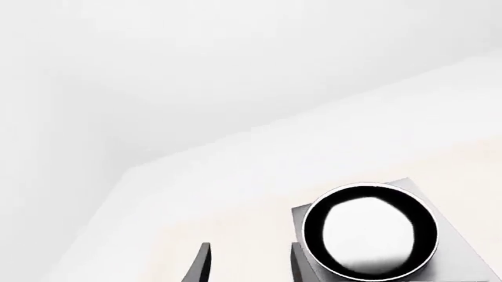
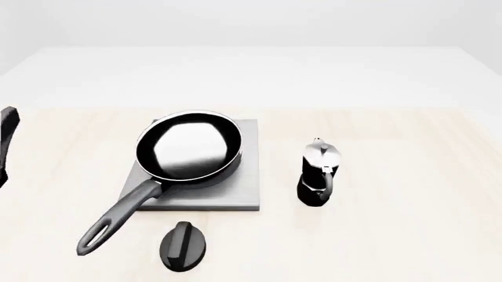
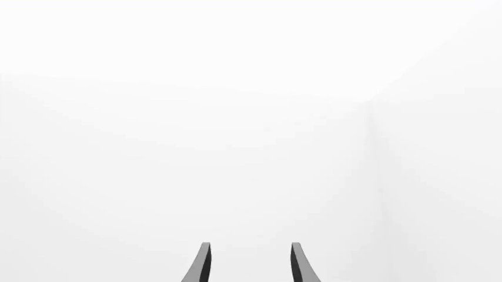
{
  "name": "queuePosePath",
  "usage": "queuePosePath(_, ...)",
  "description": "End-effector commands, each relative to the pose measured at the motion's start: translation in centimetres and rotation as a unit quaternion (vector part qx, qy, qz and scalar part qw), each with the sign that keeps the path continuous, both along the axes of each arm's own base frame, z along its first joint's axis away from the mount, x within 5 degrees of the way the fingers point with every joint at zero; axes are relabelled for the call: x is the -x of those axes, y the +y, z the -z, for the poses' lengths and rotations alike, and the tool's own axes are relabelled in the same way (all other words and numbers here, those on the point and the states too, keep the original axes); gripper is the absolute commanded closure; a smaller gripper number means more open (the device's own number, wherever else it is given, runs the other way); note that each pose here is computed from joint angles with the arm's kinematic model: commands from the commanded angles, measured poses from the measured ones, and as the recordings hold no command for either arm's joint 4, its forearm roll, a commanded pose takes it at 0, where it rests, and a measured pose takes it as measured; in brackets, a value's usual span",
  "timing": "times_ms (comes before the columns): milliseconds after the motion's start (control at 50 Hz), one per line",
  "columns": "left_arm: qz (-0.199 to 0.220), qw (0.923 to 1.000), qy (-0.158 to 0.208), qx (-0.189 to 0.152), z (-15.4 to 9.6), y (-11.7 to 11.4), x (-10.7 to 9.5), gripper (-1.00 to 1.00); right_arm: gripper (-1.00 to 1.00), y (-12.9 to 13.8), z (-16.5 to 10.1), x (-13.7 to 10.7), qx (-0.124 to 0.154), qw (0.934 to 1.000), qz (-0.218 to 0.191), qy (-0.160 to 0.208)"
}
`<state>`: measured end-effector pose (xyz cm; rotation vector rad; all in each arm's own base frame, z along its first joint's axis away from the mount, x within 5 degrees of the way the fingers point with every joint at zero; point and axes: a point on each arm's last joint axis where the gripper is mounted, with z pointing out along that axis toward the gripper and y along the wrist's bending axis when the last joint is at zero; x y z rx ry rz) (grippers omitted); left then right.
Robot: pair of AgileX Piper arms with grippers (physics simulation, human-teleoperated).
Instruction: Put the frying pan on the stove.
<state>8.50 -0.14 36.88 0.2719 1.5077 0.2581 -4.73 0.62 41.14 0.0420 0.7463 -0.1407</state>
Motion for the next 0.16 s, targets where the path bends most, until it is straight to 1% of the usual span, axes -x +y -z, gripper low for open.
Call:
queuePosePath(20,-0.066,0.9931,-0.093,0.026,-4.0,0.9,2.1,-1.0,-1.0,0.0,0.0,0.0,0.0,1.0,0.0,0.0)
queuePosePath(40,-0.08,0.9907,-0.109,0.017,-4.1,1.0,2.6,-1.0,-1.0,0.0,0.0,0.0,-0.001,1.0,0.0,0.0)
queuePosePath(60,-0.084,0.9889,-0.119,0.028,-4.5,1.1,3.0,-1.0,-1.0,0.0,0.0,0.0,0.0,1.0,0.001,0.0)
queuePosePath(80,-0.082,0.9889,-0.119,0.035,-4.6,1.0,3.0,-1.0,-1.0,0.0,0.1,-0.1,-0.001,1.0,0.001,0.0)
queuePosePath(100,-0.091,0.9873,-0.127,0.027,-4.6,1.1,3.3,-1.0,-1.0,0.0,0.1,-0.1,0.0,1.0,0.001,0.0)
queuePosePath(120,-0.101,0.9849,-0.137,0.033,-4.9,1.1,3.6,-1.0,-1.0,0.0,0.1,-0.1,-0.001,1.0,0.001,0.0)
queuePosePath(140,-0.095,0.9858,-0.134,0.035,-5.0,1.1,3.6,-1.0,-1.0,0.0,0.1,-0.1,-0.001,1.0,0.001,0.0)
queuePosePath(160,-0.102,0.9841,-0.142,0.031,-5.1,1.1,3.9,-1.0,-1.0,0.0,0.1,-0.1,-0.001,1.0,0.001,0.0)
